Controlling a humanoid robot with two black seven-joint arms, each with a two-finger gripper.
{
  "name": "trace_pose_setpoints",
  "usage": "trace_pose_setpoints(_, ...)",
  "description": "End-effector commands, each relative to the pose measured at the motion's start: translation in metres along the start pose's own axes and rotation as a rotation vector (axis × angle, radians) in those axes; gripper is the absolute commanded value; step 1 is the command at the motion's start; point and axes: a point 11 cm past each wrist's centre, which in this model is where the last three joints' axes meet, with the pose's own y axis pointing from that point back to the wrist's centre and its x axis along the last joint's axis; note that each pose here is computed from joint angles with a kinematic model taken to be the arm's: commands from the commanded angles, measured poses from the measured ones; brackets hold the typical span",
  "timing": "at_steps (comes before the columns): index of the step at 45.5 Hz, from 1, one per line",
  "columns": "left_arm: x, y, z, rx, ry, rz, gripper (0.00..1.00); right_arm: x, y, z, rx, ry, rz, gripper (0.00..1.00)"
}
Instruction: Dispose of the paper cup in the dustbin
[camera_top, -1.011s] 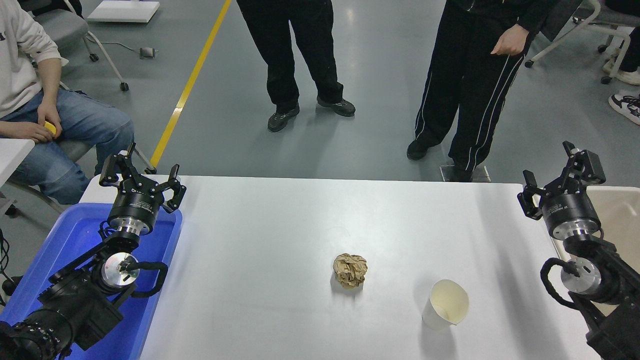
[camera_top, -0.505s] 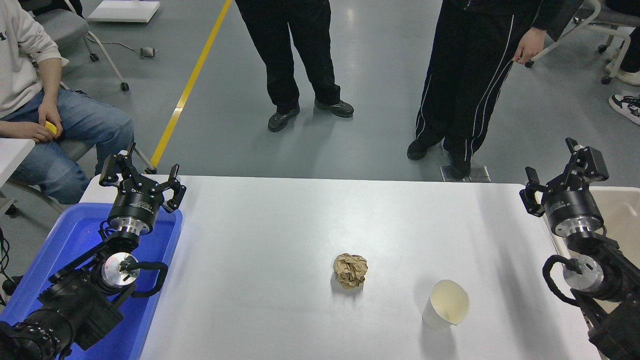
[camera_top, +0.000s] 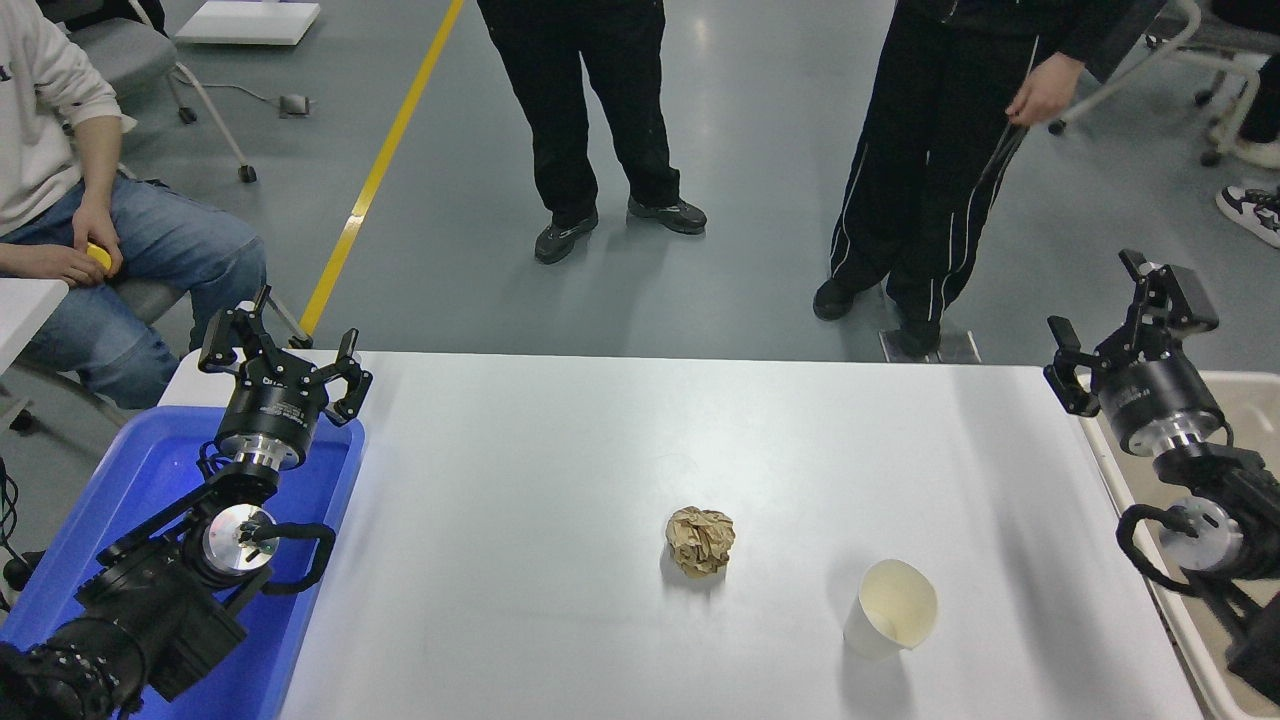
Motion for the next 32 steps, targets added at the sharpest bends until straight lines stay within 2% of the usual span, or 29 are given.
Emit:
trace_pose_setpoints(1,0.0,0.0,0.0,0.0,0.001,-0.001,1.0,0.015,-0.006,-0.033,-0.104,0.377,-0.163,0.99)
trace_pose_setpoints(15,0.0,0.0,0.0,0.0,0.001,-0.001,1.0,-0.007,-0.01,-0.04,-0.27,0.999,-0.551,0.99)
trace_pose_setpoints(23,0.0,0.0,0.0,0.0,0.001,-0.001,1.0,-0.044,-0.005,-0.046,-0.306,1.139,-0.814,0.99)
trace_pose_setpoints(32,0.0,0.0,0.0,0.0,0.0,0.001,1.0,-0.1,0.029,-0.038,-0.323,1.268,-1.168,0.99)
